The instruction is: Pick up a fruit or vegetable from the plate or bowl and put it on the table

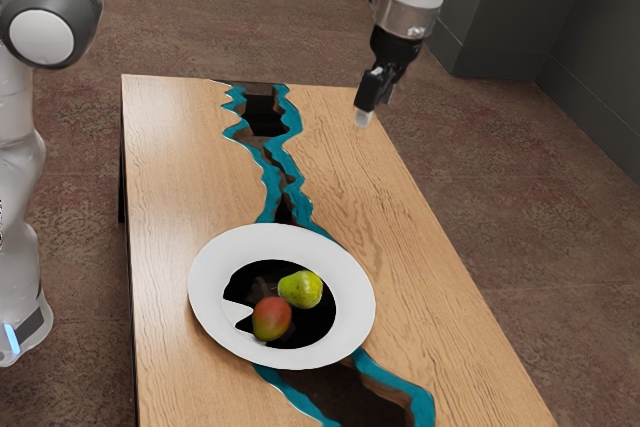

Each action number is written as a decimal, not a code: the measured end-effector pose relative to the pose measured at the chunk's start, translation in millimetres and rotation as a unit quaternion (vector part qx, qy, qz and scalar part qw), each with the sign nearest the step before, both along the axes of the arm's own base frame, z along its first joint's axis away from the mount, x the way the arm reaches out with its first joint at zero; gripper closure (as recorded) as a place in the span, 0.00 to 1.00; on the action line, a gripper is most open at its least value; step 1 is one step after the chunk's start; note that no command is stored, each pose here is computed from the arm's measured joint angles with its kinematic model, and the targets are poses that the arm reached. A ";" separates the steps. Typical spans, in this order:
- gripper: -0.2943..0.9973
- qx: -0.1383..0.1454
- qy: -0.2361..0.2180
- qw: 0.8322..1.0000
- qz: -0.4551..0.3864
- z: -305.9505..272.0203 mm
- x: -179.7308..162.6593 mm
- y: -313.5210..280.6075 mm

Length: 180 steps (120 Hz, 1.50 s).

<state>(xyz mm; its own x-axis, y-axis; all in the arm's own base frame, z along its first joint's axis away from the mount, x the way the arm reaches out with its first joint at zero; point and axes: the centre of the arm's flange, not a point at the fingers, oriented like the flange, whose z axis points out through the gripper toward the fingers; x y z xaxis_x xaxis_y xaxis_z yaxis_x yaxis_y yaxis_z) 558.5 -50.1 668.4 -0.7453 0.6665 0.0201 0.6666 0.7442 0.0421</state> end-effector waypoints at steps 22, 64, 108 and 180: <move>0.23 -0.018 -0.005 1.000 0.019 7.8 -4.9 20.7; 0.23 -0.014 0.091 0.981 -0.169 -123.4 59.5 -38.3; 0.23 -0.011 0.081 0.932 -0.354 -149.6 13.6 -66.8; 0.23 0.052 0.084 0.611 -0.785 -169.9 2.1 -74.8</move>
<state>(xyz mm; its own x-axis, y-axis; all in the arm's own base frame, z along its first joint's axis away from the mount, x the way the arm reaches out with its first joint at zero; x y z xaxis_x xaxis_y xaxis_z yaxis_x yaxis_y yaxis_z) 560.5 -124.9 498.4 0.8303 0.5461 0.1113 0.5570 -0.8200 -0.1315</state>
